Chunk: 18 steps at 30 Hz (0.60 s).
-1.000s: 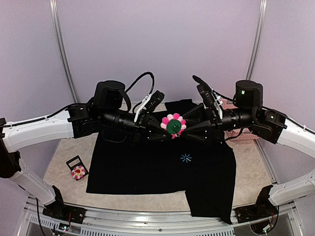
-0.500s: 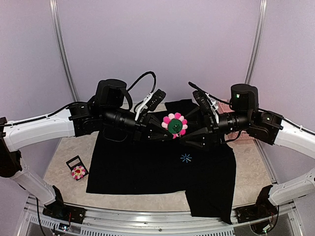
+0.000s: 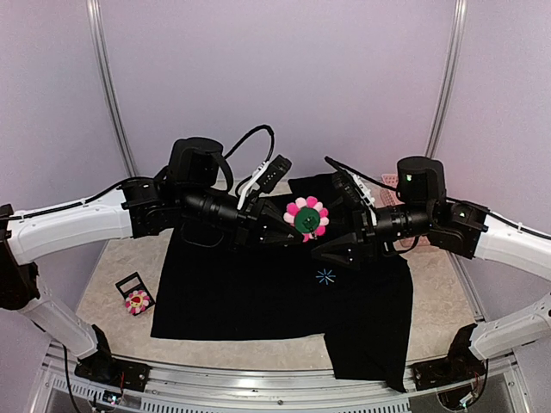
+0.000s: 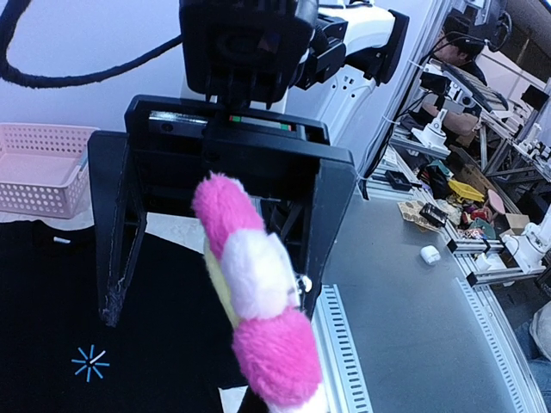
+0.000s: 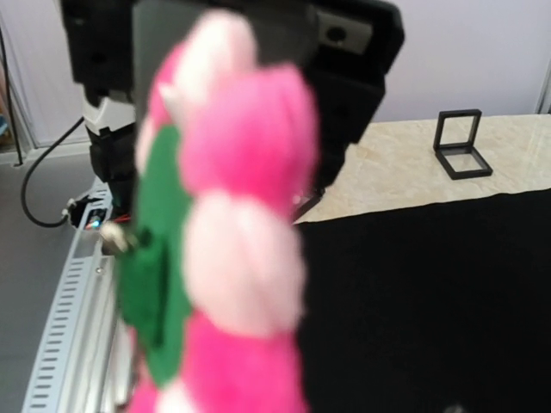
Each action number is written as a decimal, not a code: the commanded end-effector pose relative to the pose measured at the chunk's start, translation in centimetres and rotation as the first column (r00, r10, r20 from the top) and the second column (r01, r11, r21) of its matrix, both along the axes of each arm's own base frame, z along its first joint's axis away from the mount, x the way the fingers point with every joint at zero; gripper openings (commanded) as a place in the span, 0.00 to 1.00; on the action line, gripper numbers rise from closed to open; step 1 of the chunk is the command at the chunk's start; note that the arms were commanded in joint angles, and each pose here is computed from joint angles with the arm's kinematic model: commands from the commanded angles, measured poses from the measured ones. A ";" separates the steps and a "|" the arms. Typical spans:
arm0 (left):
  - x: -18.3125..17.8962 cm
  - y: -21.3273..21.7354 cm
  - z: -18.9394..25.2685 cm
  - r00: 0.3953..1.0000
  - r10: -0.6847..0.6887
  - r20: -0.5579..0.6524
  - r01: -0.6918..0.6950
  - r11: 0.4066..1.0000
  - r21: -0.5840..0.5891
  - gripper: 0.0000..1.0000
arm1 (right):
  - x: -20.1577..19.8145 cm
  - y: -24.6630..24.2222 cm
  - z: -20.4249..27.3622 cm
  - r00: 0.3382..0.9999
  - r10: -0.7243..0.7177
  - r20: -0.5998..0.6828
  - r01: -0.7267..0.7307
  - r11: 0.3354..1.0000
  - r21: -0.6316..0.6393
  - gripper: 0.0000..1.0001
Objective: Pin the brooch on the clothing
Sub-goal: Pass from the left arm to the right
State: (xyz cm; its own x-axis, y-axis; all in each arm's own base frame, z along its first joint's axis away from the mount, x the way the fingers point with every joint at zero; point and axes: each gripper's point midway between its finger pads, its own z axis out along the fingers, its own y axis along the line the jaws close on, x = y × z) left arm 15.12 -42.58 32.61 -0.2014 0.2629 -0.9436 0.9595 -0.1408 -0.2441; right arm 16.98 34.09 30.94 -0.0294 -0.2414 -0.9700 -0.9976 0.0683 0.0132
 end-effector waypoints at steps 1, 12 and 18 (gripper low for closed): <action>-0.1 -0.3 1.1 1.000 -0.023 0.004 0.023 1.000 -0.021 0.00 | 0.9 -0.2 0.8 0.998 -0.041 0.047 0.040 0.999 0.024 0.78; -0.2 -0.5 0.8 0.999 -0.032 -0.011 0.032 0.999 -0.011 0.00 | 0.5 -0.1 2.5 0.998 -0.023 0.054 0.020 0.998 0.061 0.77; -0.3 -0.6 0.6 0.999 -0.041 -0.018 0.041 0.999 -0.007 0.00 | 0.8 0.2 2.6 0.999 -0.025 0.046 0.023 0.998 0.057 0.76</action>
State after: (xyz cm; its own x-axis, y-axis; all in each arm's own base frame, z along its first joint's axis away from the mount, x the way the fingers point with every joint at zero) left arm 15.04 -42.88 32.46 -0.2101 0.2743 -0.9384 0.9532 -0.1561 -0.2590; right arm 17.59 34.14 31.69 -0.0063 -0.2215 -0.9751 -0.9957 0.0920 -0.0144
